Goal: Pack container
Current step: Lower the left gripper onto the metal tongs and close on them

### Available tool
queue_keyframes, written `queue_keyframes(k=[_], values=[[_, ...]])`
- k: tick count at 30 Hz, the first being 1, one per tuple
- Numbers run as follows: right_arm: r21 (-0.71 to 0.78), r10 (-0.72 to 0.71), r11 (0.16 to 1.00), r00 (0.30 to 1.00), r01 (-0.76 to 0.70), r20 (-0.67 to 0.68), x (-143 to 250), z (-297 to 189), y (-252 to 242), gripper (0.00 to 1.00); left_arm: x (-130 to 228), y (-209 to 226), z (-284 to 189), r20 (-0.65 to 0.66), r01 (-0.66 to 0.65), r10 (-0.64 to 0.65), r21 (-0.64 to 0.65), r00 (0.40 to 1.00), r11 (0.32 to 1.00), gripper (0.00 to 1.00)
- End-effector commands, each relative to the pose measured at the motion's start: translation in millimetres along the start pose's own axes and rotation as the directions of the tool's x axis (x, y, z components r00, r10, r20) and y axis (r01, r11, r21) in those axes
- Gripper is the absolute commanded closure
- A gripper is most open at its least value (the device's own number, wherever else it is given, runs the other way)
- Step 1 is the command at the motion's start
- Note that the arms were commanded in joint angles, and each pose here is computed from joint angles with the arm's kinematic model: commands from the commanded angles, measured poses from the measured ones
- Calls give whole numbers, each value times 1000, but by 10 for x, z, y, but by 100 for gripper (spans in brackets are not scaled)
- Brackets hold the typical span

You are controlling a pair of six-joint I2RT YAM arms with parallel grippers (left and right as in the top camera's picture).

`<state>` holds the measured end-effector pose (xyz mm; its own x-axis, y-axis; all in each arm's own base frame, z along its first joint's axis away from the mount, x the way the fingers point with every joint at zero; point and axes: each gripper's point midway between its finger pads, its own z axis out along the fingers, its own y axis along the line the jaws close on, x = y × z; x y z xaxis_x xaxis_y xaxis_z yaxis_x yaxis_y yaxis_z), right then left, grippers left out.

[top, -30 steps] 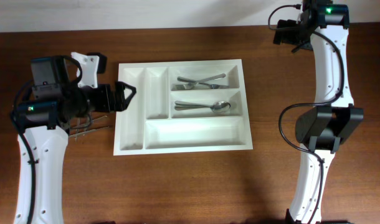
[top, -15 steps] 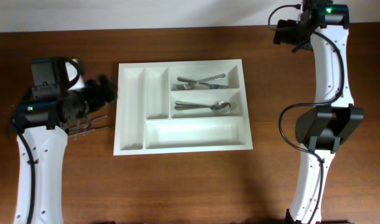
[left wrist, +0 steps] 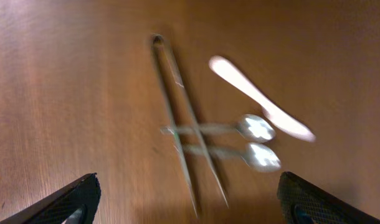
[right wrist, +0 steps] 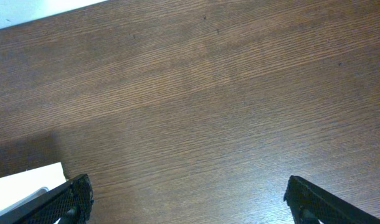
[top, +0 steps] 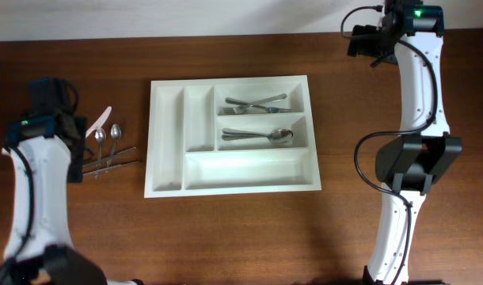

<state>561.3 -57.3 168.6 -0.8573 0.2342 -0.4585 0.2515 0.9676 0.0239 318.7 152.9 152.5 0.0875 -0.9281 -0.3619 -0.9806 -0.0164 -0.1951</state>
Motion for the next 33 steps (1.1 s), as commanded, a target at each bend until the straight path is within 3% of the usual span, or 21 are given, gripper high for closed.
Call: queue_keyframes(k=[1,8,17,29,33], values=[[14,6,1000,1000,-6,-1,9,5,2,1,-65,98,283,-38,142,-146,-87,989,986,8],[14,6,1000,1000,-6,-1,9,5,2,1,-94,296,754,-161,205,-240,-204,957,957,7],[14,6,1000,1000,-6,-1,9,5,2,1,-73,300,1152,-231,26,-72,-198,970,980,9],[14,6,1000,1000,-6,-1,9,5,2,1,182,372,1493,-295,-54,-24,-255,955,965,10],[13,7,1000,1000,-6,0,8,5,2,1,217,376,1610,-304,-77,-4,-256,953,964,16]])
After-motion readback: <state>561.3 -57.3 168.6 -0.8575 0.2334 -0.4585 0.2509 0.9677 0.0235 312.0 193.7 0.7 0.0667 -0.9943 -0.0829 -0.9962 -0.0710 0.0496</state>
